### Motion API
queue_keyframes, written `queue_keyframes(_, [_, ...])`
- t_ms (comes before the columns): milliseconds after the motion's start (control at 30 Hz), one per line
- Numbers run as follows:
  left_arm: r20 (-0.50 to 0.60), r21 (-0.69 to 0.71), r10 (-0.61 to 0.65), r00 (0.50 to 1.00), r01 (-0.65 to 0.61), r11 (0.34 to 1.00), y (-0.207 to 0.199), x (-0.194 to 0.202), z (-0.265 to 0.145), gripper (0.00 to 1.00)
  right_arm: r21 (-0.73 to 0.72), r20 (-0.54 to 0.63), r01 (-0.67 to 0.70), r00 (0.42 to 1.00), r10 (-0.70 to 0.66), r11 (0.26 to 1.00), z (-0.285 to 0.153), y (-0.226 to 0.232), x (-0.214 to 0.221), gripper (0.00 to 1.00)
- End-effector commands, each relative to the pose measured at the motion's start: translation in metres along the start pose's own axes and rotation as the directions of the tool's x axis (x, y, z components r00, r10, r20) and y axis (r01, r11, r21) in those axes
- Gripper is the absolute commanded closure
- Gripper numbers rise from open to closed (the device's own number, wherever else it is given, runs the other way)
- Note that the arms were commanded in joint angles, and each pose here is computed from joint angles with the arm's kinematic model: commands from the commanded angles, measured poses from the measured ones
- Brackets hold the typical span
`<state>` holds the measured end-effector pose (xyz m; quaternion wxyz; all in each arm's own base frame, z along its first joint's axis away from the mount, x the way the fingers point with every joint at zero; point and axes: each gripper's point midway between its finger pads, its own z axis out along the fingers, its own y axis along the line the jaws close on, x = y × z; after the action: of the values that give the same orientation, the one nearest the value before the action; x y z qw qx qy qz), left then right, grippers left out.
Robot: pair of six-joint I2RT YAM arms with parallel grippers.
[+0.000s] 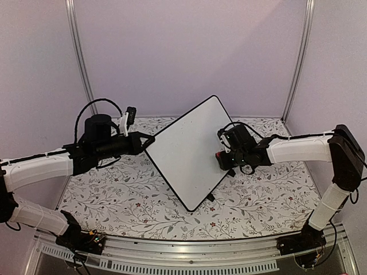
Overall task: Erase the whiteboard
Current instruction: Erase the whiteboard on the whiteboard stand.
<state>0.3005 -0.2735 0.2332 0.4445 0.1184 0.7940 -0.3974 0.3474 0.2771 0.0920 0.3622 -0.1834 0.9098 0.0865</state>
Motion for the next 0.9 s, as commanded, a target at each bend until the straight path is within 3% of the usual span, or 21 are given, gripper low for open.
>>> queue_keyframes(0, [-0.038,0.099,0.102,0.994,-0.098,0.990,-0.021,0.010,0.000,1.00,-0.015,0.023,0.017,1.000,-0.017,1.000,0.009,0.005,-0.019,0.77])
queue_keyframes(533, [-0.039,0.099,0.102,0.994,-0.098,0.990,-0.021,0.010,0.000,1.00,0.000,0.060,-0.002,0.998,0.002,1.000,0.001,-0.003,-0.035,0.76])
queue_keyframes(867, [-0.036,0.096,0.103,0.994,-0.099,0.990,-0.021,0.009,-0.001,1.00,-0.066,-0.004,0.028,1.000,-0.028,0.997,0.010,0.008,-0.011,0.77])
